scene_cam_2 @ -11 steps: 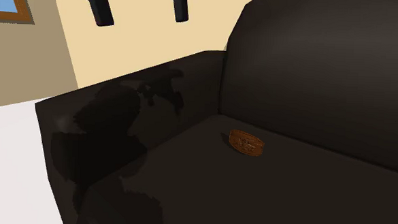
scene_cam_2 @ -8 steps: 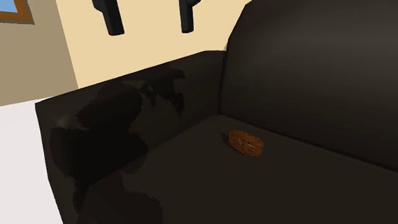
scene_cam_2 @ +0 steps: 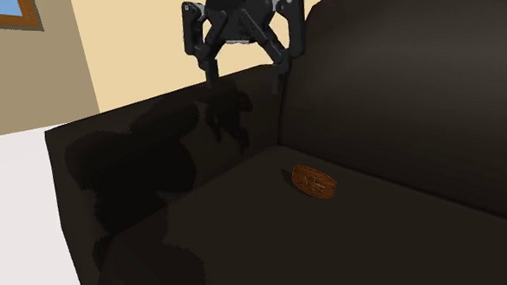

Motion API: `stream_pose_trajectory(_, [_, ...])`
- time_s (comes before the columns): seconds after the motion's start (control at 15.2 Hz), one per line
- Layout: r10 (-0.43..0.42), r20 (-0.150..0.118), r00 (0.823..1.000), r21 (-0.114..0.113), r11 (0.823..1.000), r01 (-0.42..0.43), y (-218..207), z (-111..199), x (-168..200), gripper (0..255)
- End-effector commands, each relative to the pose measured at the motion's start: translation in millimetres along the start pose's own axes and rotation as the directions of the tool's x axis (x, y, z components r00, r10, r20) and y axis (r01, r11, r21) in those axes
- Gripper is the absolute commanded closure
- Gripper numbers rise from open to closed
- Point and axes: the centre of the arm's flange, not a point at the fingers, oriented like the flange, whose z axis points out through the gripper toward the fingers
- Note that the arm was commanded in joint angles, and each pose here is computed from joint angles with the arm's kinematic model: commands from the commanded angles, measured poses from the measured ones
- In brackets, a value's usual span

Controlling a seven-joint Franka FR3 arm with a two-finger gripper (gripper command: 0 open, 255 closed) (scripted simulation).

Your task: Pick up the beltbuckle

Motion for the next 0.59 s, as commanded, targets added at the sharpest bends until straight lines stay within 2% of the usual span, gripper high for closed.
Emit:
stream_pose_trajectory(0.0, [0.044,0.006,0.999,0.003,0.999,-0.044,5,18,23,0])
stream_pose_trajectory(0.26, [0.129,0.021,0.991,0.008,0.992,-0.130,18,53,62,0])
stream_pose_trajectory(0.53, [0.213,0.035,0.976,0.012,0.977,-0.214,34,89,100,0])
